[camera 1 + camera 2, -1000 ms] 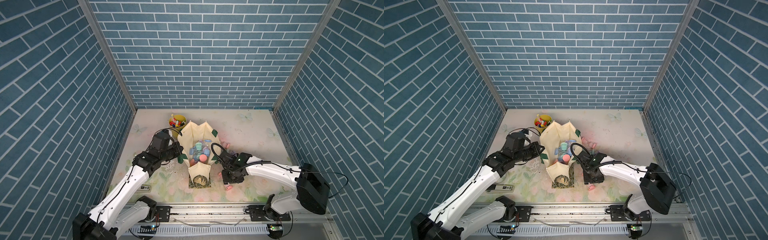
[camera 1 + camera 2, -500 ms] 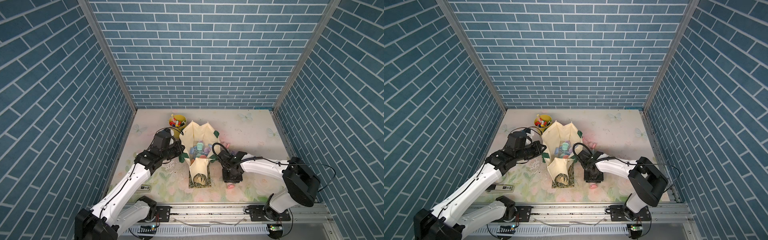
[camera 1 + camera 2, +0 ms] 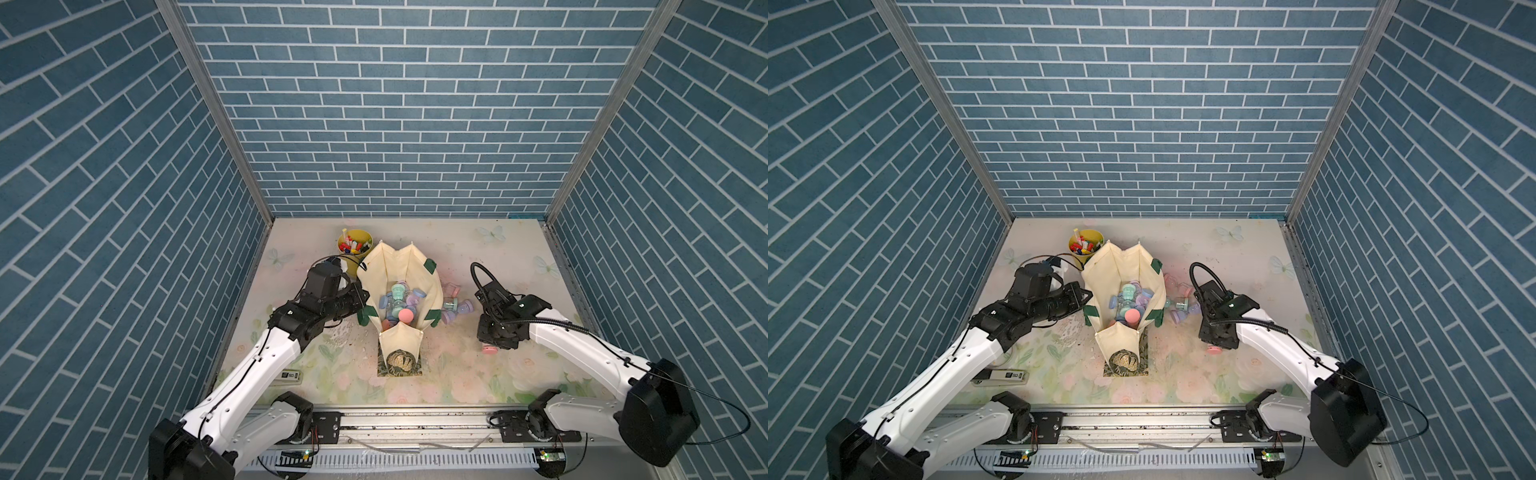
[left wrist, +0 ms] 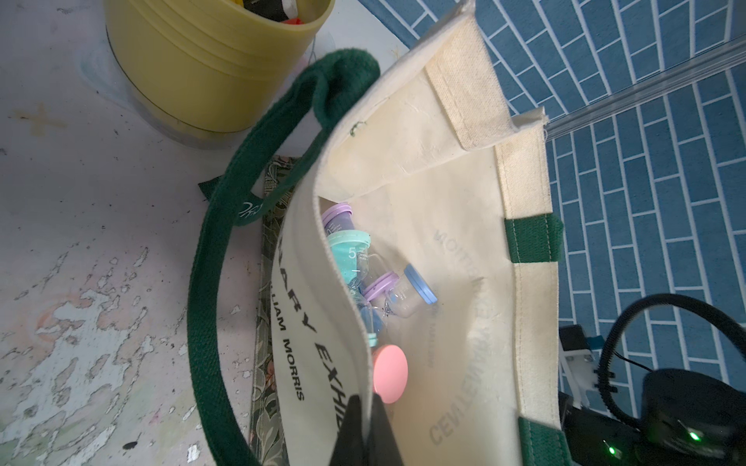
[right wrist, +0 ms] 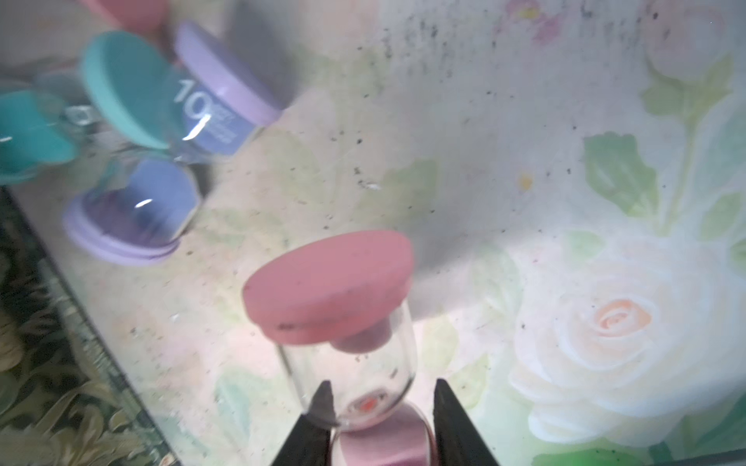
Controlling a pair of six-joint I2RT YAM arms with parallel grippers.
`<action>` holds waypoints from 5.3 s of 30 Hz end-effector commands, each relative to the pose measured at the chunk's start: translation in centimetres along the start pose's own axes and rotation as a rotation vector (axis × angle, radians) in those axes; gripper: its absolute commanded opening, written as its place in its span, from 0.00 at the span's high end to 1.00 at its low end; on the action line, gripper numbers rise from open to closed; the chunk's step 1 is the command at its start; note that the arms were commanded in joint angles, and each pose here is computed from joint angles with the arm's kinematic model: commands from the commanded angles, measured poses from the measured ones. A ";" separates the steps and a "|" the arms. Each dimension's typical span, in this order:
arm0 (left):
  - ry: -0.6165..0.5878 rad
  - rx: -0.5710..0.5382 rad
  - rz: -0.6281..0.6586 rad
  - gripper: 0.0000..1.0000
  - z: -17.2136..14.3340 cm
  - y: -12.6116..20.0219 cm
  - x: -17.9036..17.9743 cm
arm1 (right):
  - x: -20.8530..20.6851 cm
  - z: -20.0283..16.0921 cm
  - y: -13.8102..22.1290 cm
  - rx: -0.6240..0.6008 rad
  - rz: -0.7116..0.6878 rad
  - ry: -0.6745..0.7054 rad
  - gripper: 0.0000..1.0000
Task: Put the hourglass into the canvas bag
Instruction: Pick up the hourglass from the center of the board, then place the hourglass in the canvas bag.
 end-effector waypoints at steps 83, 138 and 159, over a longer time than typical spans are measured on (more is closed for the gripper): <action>-0.017 -0.001 0.002 1.00 -0.5 1.0 0.0 | 21.6 -0.5 20.7 -0.301 0.578 0.519 1.00; -0.019 -0.022 0.005 1.00 -0.2 1.5 -0.1 | 25.8 -7.0 5.2 0.061 0.324 0.483 0.94; -0.016 -0.006 0.013 1.00 -0.6 1.0 0.2 | 24.0 -4.7 12.1 -0.136 0.364 0.490 0.43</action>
Point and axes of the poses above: each gripper's point midway between its finger pads, its own y axis back along the fingers, its own x axis along the line the jaws close on, z = x × y, the point moved 8 cm from there along y, back along the fingers, and after that the axes turned 8 degrees about -y, right-handed, at the moved point
